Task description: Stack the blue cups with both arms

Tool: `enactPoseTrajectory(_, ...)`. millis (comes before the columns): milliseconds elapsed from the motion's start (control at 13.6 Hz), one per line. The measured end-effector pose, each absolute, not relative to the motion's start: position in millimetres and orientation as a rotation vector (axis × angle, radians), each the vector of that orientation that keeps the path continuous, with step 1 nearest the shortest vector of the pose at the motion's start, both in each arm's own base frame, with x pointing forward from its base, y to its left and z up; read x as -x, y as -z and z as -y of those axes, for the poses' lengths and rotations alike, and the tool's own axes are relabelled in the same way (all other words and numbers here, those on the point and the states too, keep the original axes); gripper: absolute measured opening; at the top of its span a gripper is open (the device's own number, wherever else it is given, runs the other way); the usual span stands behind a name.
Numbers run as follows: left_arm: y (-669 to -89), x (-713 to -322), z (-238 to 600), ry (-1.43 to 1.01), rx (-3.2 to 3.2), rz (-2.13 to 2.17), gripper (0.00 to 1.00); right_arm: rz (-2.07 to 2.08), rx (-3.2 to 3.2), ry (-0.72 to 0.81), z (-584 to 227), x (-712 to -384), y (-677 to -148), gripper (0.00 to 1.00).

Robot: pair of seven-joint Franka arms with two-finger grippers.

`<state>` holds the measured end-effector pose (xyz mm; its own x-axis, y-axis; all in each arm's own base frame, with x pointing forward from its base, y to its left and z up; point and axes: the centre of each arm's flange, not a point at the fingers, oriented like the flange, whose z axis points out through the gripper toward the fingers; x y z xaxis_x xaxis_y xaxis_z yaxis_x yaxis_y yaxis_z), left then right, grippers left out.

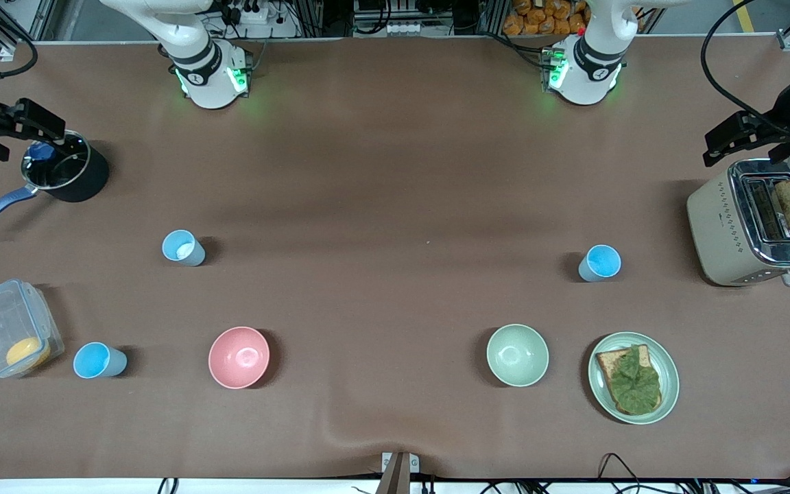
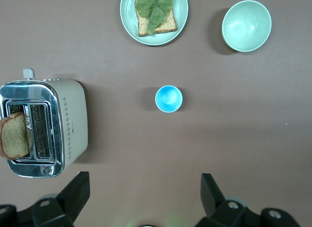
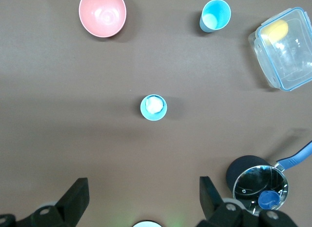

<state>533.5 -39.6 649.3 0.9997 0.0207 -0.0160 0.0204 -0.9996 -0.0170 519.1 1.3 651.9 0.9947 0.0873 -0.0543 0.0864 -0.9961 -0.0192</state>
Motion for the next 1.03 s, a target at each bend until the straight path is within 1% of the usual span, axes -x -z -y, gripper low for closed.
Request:
enactPoseTrajectory(589,-642,-537,38,-0.048,3.123,0.038,1.00,0.135,3.121,-0.087,-1,-519,-652,1.00)
enactPoseTrajectory(810,-600,-556,38,-0.122,3.116,0.042,1.00,0.134,3.120,-0.087,-1,-519,-652,1.00)
enactPoseTrajectory(1031,-523,-577,25,-0.116,3.116,0.074,1.00,0.134,3.120,-0.087,-1,-519,-652,1.00)
